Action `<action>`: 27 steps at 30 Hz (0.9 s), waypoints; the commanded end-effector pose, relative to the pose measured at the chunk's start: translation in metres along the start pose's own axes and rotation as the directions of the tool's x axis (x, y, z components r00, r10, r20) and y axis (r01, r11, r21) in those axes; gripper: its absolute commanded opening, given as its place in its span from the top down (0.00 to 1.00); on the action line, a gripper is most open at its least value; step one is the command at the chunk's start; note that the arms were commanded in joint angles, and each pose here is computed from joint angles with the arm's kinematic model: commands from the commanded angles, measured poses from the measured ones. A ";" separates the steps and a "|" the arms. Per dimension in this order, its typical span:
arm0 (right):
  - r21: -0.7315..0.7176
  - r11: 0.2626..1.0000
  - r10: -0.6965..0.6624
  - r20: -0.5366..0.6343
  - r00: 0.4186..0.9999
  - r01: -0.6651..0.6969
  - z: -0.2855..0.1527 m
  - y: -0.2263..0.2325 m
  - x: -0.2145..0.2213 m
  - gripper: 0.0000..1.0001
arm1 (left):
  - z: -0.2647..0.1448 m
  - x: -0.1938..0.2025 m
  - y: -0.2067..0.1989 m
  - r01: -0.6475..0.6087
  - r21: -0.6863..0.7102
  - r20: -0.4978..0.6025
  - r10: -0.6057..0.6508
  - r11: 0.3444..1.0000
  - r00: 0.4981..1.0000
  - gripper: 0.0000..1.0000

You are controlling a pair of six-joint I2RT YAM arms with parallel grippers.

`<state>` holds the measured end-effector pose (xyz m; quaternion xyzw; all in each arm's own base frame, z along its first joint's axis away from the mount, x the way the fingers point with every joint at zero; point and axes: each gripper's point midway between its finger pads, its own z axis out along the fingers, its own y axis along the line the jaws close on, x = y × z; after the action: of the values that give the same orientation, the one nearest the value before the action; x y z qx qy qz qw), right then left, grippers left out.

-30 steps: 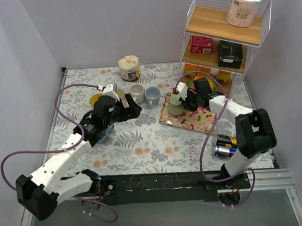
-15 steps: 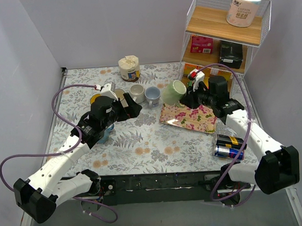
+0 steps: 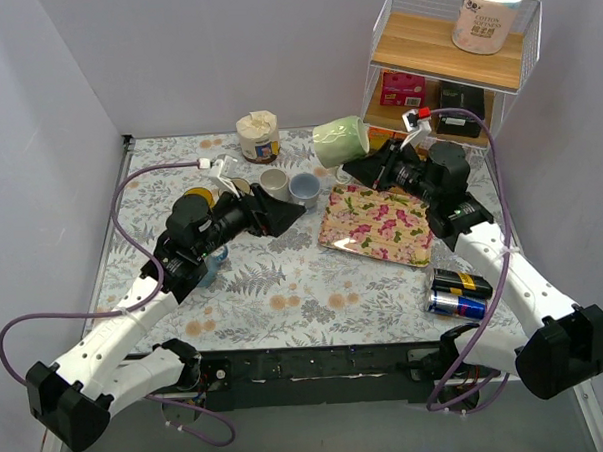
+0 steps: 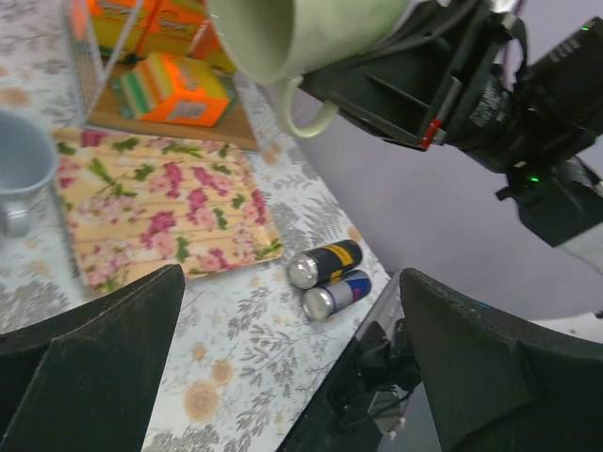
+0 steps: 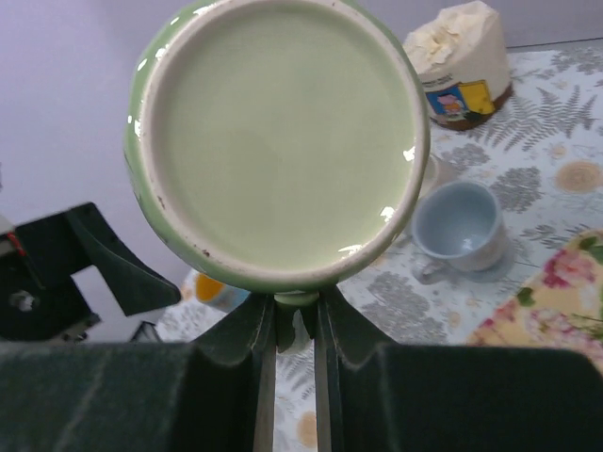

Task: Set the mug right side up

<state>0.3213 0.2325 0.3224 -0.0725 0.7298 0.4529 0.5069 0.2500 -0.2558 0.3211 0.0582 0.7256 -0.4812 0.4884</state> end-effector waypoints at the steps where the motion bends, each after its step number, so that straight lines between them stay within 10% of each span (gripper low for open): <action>1: -0.248 0.963 0.169 0.244 0.955 -0.107 -0.007 0.089 -0.080 0.99 | 0.002 -0.014 -0.049 -0.026 0.259 0.043 0.015 0.966 0.999 0.02; 14: -0.427 0.869 0.357 0.190 0.914 -0.251 0.007 0.150 -0.070 0.99 | 0.022 -0.059 -0.063 -0.052 0.275 0.187 0.000 0.960 0.982 0.02; 27: -0.477 0.828 0.392 0.114 0.913 -0.296 0.006 0.159 -0.058 0.99 | 0.022 -0.061 -0.068 -0.035 0.296 0.184 -0.021 0.955 0.983 0.32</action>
<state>0.2844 0.3155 0.3855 0.0306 0.6487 0.6361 0.4166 0.2629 -0.2856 0.3847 0.0809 0.6197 -0.5748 0.5283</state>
